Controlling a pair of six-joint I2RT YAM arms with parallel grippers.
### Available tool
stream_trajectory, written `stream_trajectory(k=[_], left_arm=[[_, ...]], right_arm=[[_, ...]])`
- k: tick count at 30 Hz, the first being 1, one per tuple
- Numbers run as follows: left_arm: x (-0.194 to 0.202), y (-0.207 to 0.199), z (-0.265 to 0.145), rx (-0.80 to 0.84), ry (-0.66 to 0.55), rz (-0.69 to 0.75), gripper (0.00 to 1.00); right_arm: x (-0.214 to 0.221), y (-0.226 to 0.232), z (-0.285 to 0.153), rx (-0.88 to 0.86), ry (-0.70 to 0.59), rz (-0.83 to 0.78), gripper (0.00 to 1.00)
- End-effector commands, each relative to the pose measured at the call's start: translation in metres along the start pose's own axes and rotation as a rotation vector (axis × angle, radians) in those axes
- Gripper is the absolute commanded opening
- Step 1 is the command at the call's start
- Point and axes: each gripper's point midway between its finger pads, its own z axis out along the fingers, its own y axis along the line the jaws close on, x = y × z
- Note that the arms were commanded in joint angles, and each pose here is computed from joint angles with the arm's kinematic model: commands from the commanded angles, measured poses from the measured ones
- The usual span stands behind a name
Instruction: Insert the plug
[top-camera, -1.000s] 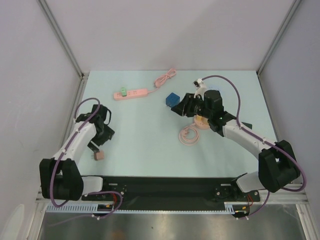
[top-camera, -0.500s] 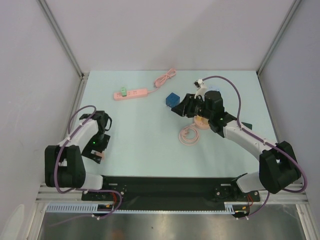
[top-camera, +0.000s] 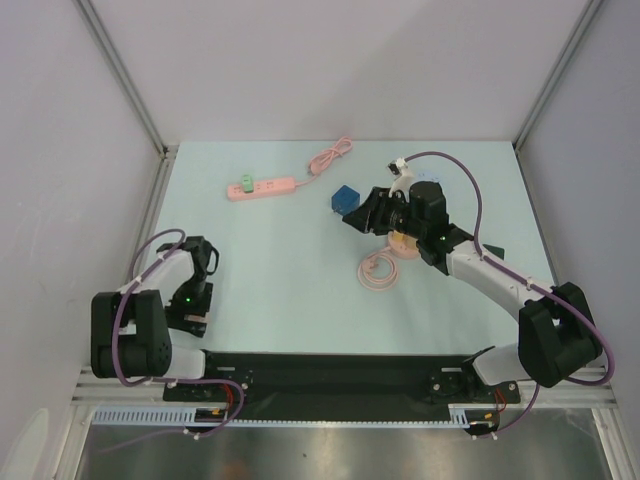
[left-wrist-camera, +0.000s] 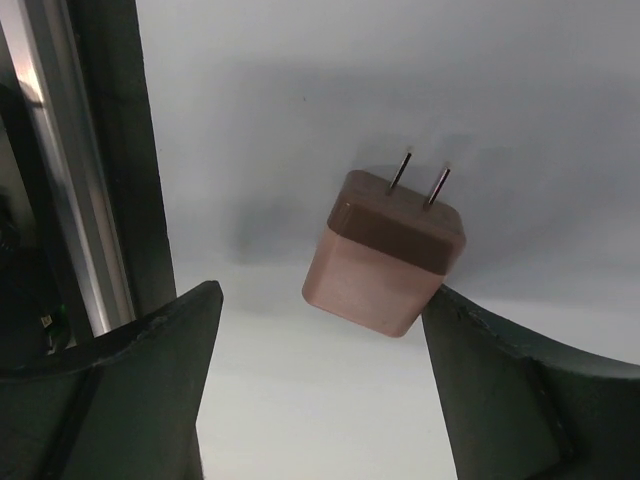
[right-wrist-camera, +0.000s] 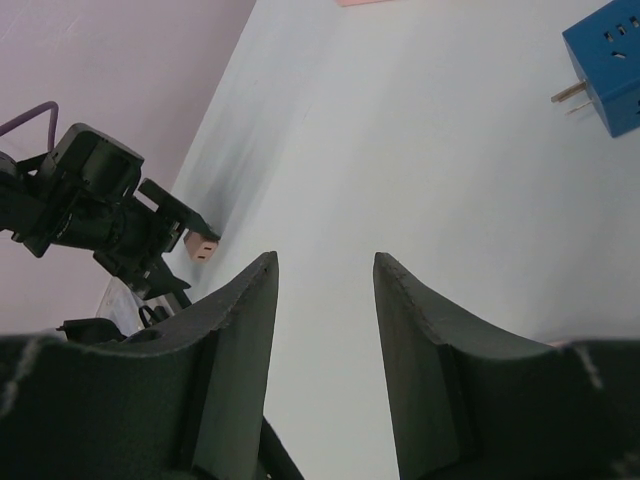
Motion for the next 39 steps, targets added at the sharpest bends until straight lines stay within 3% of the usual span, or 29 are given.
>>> stream_trajectory(k=[1, 8, 12, 16, 26, 28, 32, 35, 39], left_arm=[[-0.004, -0.009, 0.004, 0.036, -0.015, -0.073, 0.86], [-0.029, -0.024, 0.001, 0.065, -0.106, -0.024, 0.91], [-0.037, -0.024, -0.002, 0.073, -0.139, -0.016, 0.88], [-0.037, -0.029, -0.004, 0.128, -0.135, 0.004, 0.7], [-0.023, -0.027, -0.005, 0.226, -0.076, 0.064, 0.4], [-0.019, -0.024, 0.0, 0.23, -0.068, 0.079, 0.28], [-0.003, -0.022, 0.005, 0.252, -0.002, 0.11, 0.18], [0.005, -0.026, 0.0, 0.289, 0.036, 0.115, 0.02], [0.02, -0.044, -0.031, 0.409, 0.099, 0.152, 0.0]], right_arm=[[-0.013, 0.02, -0.008, -0.059, -0.049, -0.023, 0.49], [-0.013, 0.02, -0.007, -0.057, -0.049, -0.026, 0.48], [-0.014, 0.021, -0.008, -0.06, -0.05, -0.026, 0.49], [-0.013, 0.021, -0.008, -0.059, -0.049, -0.027, 0.49], [-0.022, 0.028, -0.011, -0.022, -0.07, -0.091, 0.5], [-0.017, 0.033, -0.01, -0.016, -0.047, -0.106, 0.5], [-0.01, 0.041, -0.014, -0.001, -0.029, -0.138, 0.51], [0.0, 0.043, -0.015, 0.005, -0.008, -0.132, 0.52], [0.023, 0.048, -0.013, -0.008, 0.017, -0.097, 0.52]])
